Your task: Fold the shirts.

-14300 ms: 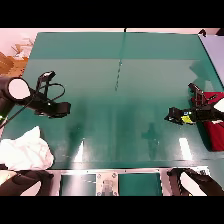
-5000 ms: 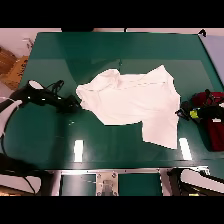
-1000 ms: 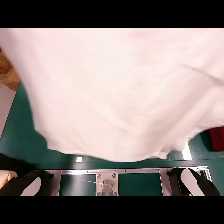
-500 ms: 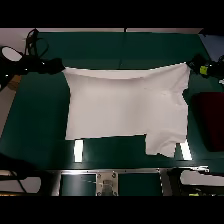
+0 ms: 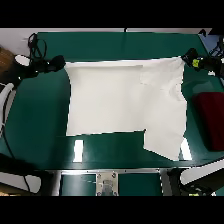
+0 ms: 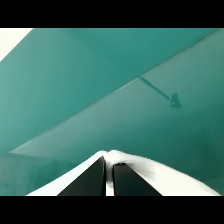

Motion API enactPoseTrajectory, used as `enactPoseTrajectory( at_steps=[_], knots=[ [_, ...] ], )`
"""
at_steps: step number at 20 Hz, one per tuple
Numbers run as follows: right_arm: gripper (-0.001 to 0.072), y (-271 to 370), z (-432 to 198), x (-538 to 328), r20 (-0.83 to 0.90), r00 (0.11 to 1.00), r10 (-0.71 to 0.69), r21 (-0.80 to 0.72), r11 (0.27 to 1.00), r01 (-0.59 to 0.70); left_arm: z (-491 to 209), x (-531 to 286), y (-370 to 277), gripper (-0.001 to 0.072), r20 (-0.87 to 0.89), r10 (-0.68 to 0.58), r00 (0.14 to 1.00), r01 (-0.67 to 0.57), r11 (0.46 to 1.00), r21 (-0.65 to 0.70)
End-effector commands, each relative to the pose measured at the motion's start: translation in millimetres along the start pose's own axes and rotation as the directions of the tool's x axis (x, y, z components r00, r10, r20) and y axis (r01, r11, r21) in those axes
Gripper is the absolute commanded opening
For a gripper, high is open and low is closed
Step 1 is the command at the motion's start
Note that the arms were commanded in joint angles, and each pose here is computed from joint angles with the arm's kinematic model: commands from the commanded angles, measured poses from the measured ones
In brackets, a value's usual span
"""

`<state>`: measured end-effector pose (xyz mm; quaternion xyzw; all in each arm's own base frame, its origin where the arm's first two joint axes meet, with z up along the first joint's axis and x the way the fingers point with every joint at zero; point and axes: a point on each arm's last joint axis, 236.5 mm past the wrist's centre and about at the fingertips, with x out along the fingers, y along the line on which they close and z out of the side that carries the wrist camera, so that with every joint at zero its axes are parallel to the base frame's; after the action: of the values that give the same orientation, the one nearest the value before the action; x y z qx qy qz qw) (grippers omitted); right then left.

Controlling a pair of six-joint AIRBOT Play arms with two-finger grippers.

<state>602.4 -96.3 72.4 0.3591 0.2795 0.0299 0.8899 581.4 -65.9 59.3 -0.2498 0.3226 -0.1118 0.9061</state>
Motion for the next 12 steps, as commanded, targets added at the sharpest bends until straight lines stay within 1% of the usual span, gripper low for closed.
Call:
enactPoseTrajectory(
  at_steps=[1,5,7,12],
  knots=[
    [0.0019,2.6,20.4,1.7,0.06,0.998,0.003,-0.002,1.0,-0.003,23.9,-2.5,-3.9,0.0022,0.072,-0.002,0.997,0.002,1.0,0.001],
    [0.0019,0.6,25.0,1.6,0.08,0.997,-0.005,-0.002,1.0,0.005,35.0,-5.9,-9.7,0.0022,0.095,-0.01,0.995,0.008,1.0,0.019],
    [0.0019,0.7,18.6,2.5,0.054,0.999,-0.001,-0.01,1.0,0.002,26.2,-3.0,-7.1,0.0022,0.062,-0.006,0.998,0.003,0.999,0.036],
    [0.0017,-34.8,-22.4,-12.4,-0.152,0.984,-0.089,-0.105,0.992,0.073,-30.0,5.4,6.3,0.0022,-0.149,0.019,0.989,-0.003,0.994,0.106]
  ],
)
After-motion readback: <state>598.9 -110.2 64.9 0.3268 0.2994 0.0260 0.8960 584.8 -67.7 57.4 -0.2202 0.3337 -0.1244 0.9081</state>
